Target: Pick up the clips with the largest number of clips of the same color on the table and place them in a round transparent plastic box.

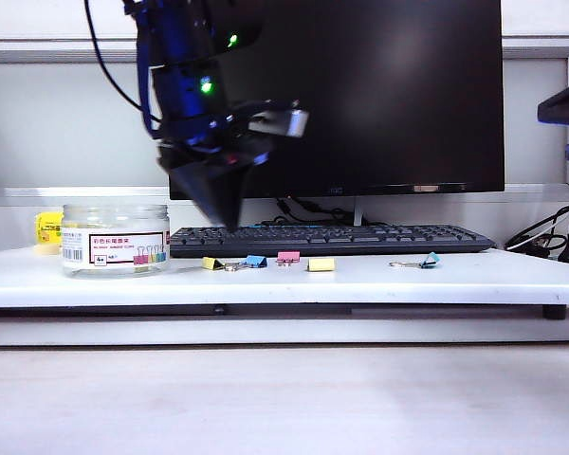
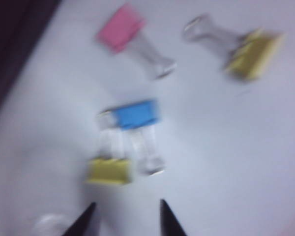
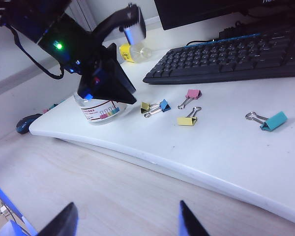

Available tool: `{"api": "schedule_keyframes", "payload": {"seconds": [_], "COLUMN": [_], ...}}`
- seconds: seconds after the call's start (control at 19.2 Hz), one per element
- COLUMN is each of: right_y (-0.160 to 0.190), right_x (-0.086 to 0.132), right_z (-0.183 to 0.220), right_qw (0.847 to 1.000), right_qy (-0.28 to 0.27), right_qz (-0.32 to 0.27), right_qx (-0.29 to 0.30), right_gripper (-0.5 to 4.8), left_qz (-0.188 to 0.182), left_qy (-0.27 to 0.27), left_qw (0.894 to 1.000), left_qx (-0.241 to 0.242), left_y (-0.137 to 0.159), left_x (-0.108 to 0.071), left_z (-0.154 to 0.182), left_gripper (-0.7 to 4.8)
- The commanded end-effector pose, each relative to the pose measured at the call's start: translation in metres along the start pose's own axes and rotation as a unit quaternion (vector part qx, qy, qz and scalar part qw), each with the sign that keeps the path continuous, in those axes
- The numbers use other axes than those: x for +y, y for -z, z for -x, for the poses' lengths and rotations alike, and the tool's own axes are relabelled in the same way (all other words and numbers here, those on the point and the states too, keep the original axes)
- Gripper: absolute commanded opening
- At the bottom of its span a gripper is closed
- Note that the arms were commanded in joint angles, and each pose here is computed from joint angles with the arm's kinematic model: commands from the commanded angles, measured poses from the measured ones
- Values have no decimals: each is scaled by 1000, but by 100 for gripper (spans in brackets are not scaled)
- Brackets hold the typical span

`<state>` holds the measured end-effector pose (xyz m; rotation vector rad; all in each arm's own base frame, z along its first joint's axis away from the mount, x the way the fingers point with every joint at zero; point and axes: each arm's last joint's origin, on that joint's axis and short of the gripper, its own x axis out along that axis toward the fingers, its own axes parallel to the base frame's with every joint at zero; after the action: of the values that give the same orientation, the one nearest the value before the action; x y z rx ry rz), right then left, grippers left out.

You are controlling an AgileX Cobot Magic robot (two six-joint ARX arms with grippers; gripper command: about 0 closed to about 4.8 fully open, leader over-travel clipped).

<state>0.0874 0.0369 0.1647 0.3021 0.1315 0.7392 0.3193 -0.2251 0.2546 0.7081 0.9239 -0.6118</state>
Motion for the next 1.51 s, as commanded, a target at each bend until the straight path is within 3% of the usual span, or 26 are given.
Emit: {"api": "schedule_keyframes", "payload": {"seconds": [0.05,0.21,0.36,0.52,1.09,1.35,1.51], "right_y": [-2,-2,-2,-2,-1,-1,-1], "right_x": [1,1,1,1,1,1,1], "right_z": [0,0,0,0,0,0,0], "right_qw": [1000,1000,1000,1000,1000,1000,1000], "right_qy": [-7,-7,-7,-6,-9,-13,-13], "right_qz": [3,3,2,1,-9,-10,-10], "right_qx": [-7,-7,-6,-7,1,2,2], "right_gripper": [264,264,264,264,264,264,264], "left_qz": [-44,-34,-10,-43,-82,-82,-82], "left_qy": [-26,-21,21,24,21,53,88], "left_qw": [999,999,1000,999,996,995,992], "left_qx": [-1,5,4,12,28,10,32], "left_y": [-2,3,12,14,9,-4,-7], "left_x": [5,15,29,29,30,35,34], "left_z": [4,2,0,1,-1,10,6], "left_gripper": [157,162,162,163,166,167,181]}}
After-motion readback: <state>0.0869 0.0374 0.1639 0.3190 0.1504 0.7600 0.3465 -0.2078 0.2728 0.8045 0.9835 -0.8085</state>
